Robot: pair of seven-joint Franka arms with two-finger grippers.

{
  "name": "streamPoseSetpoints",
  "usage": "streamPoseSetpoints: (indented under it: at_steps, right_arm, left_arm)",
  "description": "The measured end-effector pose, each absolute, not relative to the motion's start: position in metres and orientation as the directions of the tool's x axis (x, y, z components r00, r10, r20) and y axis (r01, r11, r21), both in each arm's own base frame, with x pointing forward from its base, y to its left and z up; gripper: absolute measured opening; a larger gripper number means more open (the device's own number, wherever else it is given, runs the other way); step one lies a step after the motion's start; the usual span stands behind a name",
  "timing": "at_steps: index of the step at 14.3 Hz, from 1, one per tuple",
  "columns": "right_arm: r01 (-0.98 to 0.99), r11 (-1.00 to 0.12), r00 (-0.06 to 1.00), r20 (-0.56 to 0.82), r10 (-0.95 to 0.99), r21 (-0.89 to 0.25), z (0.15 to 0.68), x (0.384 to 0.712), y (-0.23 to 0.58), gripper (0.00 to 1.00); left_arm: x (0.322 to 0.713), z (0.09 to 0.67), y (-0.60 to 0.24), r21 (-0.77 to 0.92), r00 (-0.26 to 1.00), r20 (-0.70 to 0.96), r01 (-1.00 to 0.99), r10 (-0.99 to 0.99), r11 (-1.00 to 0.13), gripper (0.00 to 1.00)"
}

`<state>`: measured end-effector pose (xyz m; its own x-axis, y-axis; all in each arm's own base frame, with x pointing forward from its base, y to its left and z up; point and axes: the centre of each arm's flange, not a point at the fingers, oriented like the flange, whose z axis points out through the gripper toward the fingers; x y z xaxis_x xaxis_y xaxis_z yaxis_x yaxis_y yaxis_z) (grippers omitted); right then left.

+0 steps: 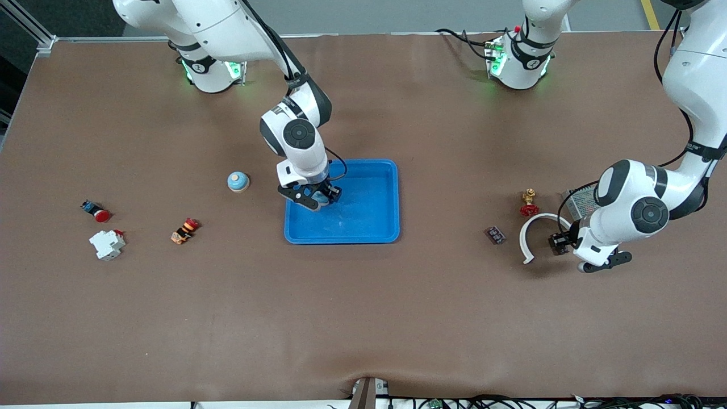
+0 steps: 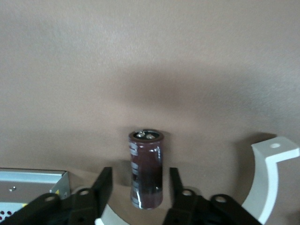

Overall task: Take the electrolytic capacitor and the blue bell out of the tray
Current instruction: 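Lower and release the capacitor with the left gripper while the right gripper lifts the bell, then carry the bell with the right gripper beside the first bell and release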

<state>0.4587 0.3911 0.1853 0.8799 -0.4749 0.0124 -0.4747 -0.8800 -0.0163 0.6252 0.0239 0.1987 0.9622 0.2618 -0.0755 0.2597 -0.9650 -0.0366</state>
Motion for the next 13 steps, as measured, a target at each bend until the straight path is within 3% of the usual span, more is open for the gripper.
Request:
streamPoseSetpoints:
  at_steps: [4,8,13]
  right_arm:
    - [-0.456,-0.889,0.89,-0.013,-0.457,0.039,0.231,0.478,0.376,0.67]
    - [-0.391,-0.919,0.919,-0.037,-0.393,0.055,0.27,0.518,0.311,0.67]
    - [-0.333,-0.942,0.942,-0.038,-0.335,0.039,0.261,0.561,0.219,0.67]
  left_arm:
    - [0.641,0.244,0.012,-0.031,0.969,0.007,0.245,0.245,-0.969,1.0]
    - [0.654,0.312,-0.019,-0.032,0.974,0.102,0.205,0.201,-0.978,1.0]
    - [0.669,0.395,-0.045,-0.064,0.975,0.12,0.193,0.184,-0.979,1.0]
